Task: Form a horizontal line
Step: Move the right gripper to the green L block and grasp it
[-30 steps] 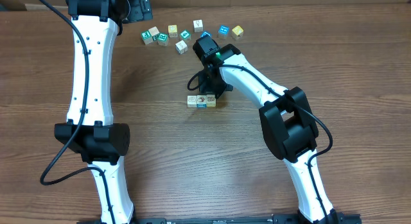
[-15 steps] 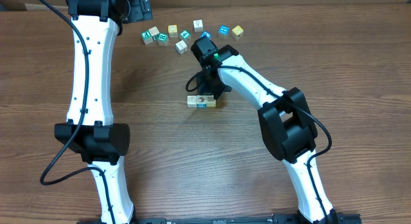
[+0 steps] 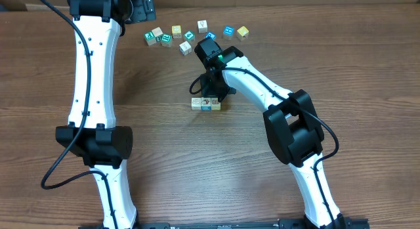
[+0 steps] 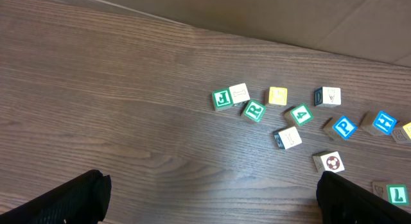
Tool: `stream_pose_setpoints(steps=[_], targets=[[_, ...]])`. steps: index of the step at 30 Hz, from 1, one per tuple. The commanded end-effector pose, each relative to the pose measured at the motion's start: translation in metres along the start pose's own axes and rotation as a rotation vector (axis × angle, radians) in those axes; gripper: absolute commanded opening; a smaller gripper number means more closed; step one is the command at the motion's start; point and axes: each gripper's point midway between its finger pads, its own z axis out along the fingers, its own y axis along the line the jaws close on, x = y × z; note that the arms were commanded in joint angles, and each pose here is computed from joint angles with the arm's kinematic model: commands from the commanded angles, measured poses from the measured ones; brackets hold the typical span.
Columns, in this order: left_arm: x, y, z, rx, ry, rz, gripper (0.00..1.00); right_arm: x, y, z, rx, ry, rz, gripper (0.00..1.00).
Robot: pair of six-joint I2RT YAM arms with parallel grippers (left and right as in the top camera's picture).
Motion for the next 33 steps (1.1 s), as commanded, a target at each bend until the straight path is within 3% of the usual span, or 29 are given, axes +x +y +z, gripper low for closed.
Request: stream_pose_setpoints(steps=[1,6,9,15,17,22,28,33], targets=[[-0.002,-0.002,-0.004,0.001,-0.011,0.015,1.00,-0.003,0.001,0.004,-0.002,-0.011,0.003,0.04],[-0.002,-0.002,-0.004,0.001,-0.011,0.015,1.00,-0.026,-0.006,-0.003,0.041,-0.102,0.005,0.04],[-0.001,-0.002,-0.004,0.001,-0.010,0.016,1.00,-0.052,-0.006,-0.032,0.062,-0.183,-0.043,0.04],[-0.002,-0.002,-0.004,0.001,-0.011,0.015,1.00,-0.106,-0.027,-0.108,0.172,-0.373,-0.053,0.33],[-0.001,-0.002,-0.004,0.001,-0.010,0.015,1.00,-0.116,-0.040,-0.116,0.205,-0.409,-0.029,0.48],[-0.001,-0.002,-0.004,0.001,-0.010,0.015,1.00,-0.129,-0.075,-0.109,0.224,-0.410,0.013,0.65],[-0.001,-0.002,-0.004,0.001,-0.010,0.015,1.00,-0.127,-0.082,-0.084,0.074,-0.333,-0.059,0.64],[-0.002,-0.002,-0.004,0.001,-0.011,0.015,1.00,-0.124,-0.092,-0.063,0.078,-0.316,-0.060,0.61]])
